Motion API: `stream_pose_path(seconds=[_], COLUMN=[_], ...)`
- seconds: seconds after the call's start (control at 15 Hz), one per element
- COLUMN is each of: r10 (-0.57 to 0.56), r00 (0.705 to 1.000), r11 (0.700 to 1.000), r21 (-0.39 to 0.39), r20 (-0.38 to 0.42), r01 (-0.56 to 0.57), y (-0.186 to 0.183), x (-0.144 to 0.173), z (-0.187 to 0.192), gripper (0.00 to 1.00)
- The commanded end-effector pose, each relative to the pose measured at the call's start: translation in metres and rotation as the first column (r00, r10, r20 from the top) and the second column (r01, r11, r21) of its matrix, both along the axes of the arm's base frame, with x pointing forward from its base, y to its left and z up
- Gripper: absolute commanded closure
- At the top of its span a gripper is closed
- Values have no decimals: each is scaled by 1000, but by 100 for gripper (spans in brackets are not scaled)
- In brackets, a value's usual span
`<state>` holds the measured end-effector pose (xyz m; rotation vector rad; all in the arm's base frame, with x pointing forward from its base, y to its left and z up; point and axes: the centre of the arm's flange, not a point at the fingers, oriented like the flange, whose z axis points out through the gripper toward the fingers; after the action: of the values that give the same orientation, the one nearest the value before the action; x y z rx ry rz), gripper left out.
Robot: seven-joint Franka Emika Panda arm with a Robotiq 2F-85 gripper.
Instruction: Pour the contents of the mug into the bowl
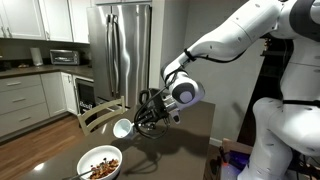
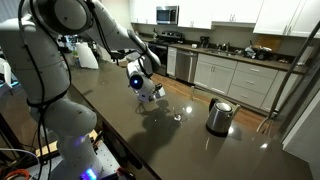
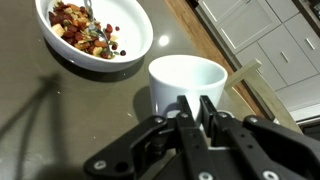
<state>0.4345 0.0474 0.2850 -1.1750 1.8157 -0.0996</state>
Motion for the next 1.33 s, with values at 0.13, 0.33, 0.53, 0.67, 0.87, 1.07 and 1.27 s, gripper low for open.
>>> stream_pose_path(seconds=[0.13,0.33,0.53,0.67,0.87,1.07,1.27], r10=[-48,-67,-90,-106,-117,-123,-131], r00=[999,997,995,993,992,991,990], r11=[996,989,981,975,968,963,959], r21=[78,133,176,202,230,248,259], r20=[25,36,47,51,57,59,53], r01=[46,62,81,94,101,105,113], y=[-1,-5,-14,-19,-23,-24,-22], x=[4,6,8,9,10,8,6], z=[-19,-30,-43,-50,-58,-65,-68], gripper=[94,94,94,94,94,94,94])
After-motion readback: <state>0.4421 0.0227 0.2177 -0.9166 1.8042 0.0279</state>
